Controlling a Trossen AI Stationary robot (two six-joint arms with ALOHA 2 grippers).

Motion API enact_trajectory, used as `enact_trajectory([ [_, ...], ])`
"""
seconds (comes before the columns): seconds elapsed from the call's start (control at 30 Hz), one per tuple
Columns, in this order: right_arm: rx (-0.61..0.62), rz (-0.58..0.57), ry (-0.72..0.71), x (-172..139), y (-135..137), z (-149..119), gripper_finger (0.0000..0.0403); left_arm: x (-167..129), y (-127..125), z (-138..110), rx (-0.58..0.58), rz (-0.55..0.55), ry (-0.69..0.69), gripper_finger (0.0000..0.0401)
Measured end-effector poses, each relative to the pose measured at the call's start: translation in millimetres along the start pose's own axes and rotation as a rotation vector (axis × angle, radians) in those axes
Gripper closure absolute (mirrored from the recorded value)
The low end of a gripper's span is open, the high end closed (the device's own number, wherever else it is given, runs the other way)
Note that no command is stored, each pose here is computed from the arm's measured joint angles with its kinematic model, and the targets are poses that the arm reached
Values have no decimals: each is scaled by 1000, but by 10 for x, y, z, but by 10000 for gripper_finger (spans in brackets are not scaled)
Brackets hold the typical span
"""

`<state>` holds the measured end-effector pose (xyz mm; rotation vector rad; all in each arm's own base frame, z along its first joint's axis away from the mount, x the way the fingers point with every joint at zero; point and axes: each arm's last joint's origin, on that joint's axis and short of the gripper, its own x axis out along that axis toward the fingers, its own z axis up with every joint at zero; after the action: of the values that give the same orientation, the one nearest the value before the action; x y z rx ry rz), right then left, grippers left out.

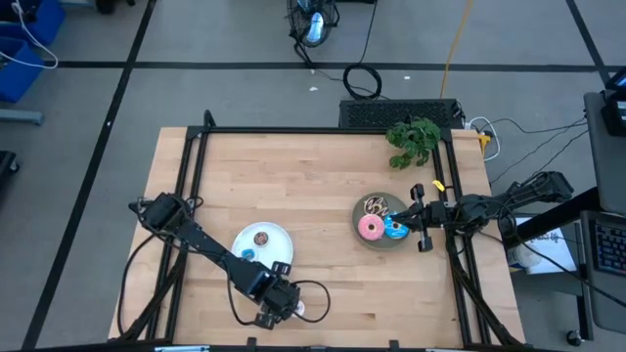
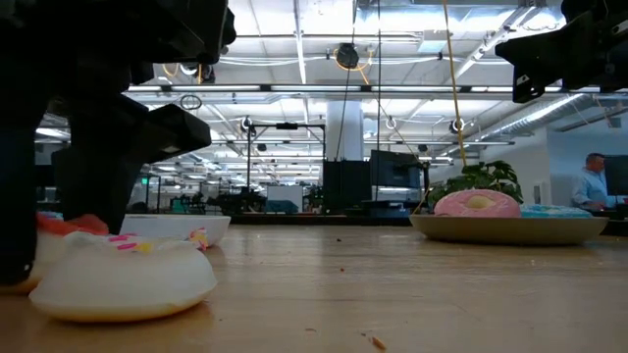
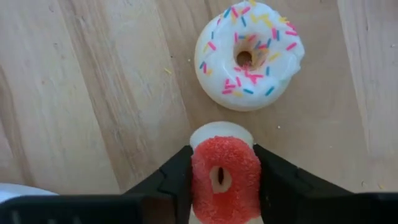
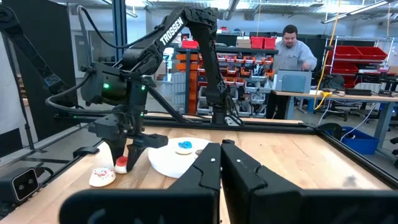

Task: Pick & Place donuts
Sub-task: Put the small orange donut on the white plate

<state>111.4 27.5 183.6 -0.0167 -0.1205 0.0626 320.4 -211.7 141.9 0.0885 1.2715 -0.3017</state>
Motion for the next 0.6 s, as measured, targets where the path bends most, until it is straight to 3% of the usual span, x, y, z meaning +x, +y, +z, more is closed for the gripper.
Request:
enact_trajectory([
  [0.27, 0, 0, 1, 0, 0, 0, 403, -211, -63, 190, 5, 2, -7, 276],
  [0.6, 3, 0, 0, 0, 0, 0, 403, -959, -95, 466, 7, 139, 85, 267],
])
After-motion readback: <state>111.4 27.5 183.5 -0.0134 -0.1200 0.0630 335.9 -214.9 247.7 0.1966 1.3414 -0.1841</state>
